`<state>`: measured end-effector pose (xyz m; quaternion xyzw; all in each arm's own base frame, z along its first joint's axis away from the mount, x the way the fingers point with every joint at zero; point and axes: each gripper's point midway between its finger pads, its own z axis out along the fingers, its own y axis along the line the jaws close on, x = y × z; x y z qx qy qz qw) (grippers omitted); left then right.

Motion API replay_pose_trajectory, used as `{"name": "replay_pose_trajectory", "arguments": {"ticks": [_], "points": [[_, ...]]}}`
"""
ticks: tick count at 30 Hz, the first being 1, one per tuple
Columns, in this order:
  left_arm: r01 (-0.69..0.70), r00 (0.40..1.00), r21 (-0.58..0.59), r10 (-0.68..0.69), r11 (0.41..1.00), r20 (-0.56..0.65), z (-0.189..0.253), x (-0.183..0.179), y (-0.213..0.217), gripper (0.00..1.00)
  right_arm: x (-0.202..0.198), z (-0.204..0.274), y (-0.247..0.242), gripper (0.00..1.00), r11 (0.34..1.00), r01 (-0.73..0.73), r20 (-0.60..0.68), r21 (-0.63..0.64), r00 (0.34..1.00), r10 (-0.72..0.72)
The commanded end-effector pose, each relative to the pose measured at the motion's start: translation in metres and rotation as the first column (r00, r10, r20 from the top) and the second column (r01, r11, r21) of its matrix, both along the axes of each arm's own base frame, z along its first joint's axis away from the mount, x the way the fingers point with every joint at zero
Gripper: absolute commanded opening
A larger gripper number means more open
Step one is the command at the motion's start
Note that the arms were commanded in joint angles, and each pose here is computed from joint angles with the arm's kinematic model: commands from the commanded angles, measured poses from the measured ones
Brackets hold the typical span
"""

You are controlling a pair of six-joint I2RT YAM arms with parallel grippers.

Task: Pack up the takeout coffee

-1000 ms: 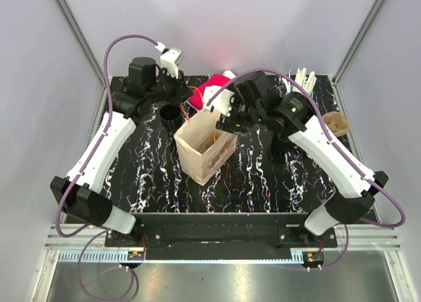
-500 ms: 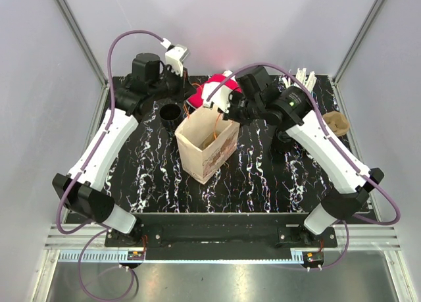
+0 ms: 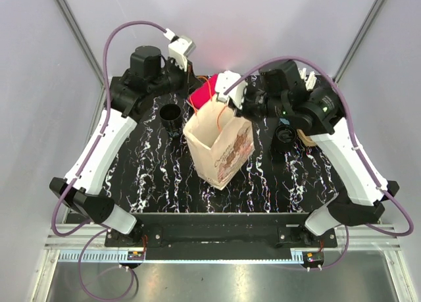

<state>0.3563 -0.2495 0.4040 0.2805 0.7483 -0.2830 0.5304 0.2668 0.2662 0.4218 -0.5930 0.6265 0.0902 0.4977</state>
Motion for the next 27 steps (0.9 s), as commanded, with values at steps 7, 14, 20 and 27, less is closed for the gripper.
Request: {"name": "replay_pose_trajectory", "arguments": {"ticks": [7, 14, 20, 27], "points": [[0.050, 0.996, 0.088, -0.044, 0.995, -0.073, -0.056, -0.019, -0.013, 0.00, -0.018, -0.104, -0.015, 0.01, 0.981, -0.050, -0.177, -0.187, 0.984, 0.016], [0.033, 0.999, 0.077, -0.030, 0.996, -0.032, -0.034, -0.019, -0.010, 0.00, -0.017, -0.070, -0.009, 0.42, 0.992, -0.042, -0.145, -0.118, 0.989, 0.025], [-0.008, 0.999, 0.107, 0.011, 0.994, -0.032, -0.036, -0.022, 0.002, 0.00, -0.020, -0.051, -0.011, 0.95, 0.996, -0.030, -0.120, -0.081, 0.993, 0.020], [-0.053, 0.998, 0.152, 0.057, 0.987, -0.022, -0.033, -0.031, 0.020, 0.00, -0.024, -0.023, -0.016, 1.00, 0.999, -0.014, -0.081, -0.031, 0.997, 0.012]]}}
